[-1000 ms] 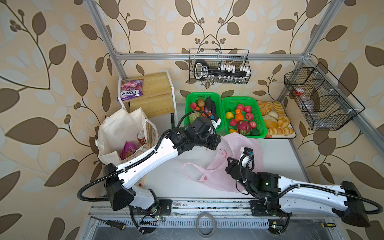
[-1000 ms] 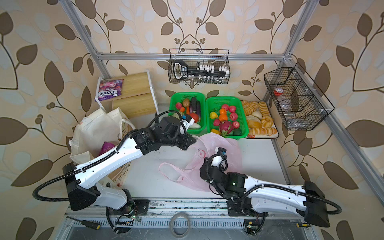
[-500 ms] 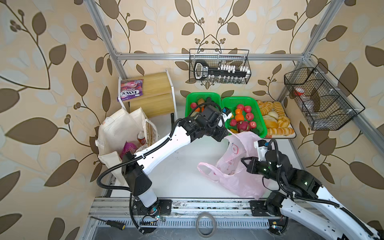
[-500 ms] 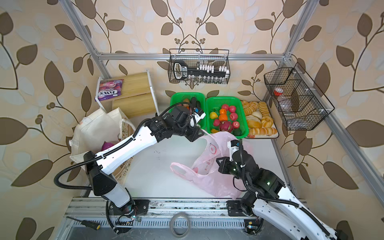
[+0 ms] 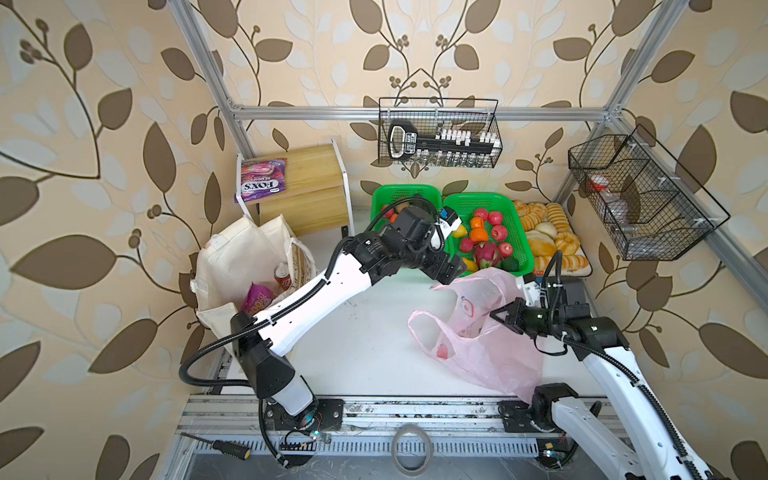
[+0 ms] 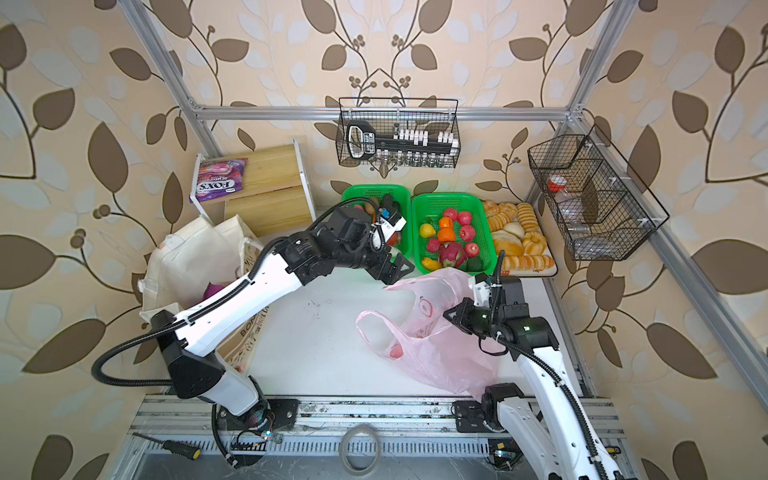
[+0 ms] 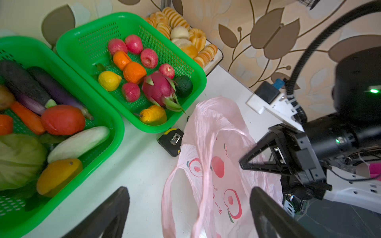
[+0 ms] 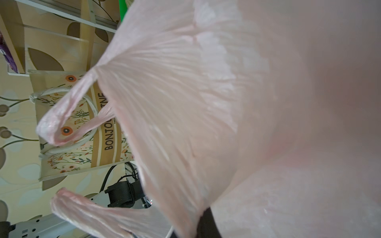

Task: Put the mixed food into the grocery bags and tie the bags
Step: 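Release the bag with the left gripper and reach to the basket while right holds it, then grasp the green cabbage in the vegetable basket with the left gripper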

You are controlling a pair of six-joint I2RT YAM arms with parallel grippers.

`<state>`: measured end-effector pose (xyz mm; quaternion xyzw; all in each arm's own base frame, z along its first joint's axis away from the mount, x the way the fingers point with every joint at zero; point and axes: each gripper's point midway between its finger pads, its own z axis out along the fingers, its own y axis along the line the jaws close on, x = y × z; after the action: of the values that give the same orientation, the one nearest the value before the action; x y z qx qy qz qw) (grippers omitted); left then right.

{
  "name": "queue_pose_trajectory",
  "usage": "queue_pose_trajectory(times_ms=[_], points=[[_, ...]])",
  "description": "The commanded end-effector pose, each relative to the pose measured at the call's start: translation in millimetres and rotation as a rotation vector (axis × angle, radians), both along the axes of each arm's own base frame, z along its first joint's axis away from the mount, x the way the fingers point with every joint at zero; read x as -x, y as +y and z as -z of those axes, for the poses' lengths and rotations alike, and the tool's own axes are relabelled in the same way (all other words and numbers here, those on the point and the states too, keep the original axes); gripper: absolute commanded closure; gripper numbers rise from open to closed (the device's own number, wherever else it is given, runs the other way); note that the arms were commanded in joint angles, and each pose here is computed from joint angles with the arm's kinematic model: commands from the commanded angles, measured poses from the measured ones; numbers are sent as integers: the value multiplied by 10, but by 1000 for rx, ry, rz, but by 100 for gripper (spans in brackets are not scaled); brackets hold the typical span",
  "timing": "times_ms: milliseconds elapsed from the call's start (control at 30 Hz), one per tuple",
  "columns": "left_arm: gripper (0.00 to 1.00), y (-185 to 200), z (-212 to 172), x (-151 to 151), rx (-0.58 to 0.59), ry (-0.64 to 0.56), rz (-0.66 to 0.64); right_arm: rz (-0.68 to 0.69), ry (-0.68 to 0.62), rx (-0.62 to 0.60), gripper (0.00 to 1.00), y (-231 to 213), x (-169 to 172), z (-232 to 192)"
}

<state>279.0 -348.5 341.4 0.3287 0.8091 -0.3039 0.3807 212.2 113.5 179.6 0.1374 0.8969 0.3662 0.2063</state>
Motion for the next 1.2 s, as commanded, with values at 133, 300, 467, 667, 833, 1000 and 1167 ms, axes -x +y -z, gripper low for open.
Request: queue_pose_trajectory(times_ms=[133,300,467,667,833,1000,1167], points=[[8,427,-254,-447,89,-32,-206,-78,-41,-19,100,70,-1,-8],[17,654,139,-1017,48,76,-358,-61,-69,8,100,22,-10,-45],[18,856,542,-1602,-98,67,-560,-49,-72,50,100,-36,6,-43],[11,1148,1003,-2274,-277,61,-726,-35,-69,47,100,-47,28,-54],[8,1343,1228,-2644,-340,49,-798,-29,-82,27,100,-31,48,-109],[7,1380,1450,-2835,-391,45,-798,-28,-86,27,100,-30,25,-125],[8,1401,1744,-2935,-406,88,-786,-33,-76,25,100,-20,-13,-126]])
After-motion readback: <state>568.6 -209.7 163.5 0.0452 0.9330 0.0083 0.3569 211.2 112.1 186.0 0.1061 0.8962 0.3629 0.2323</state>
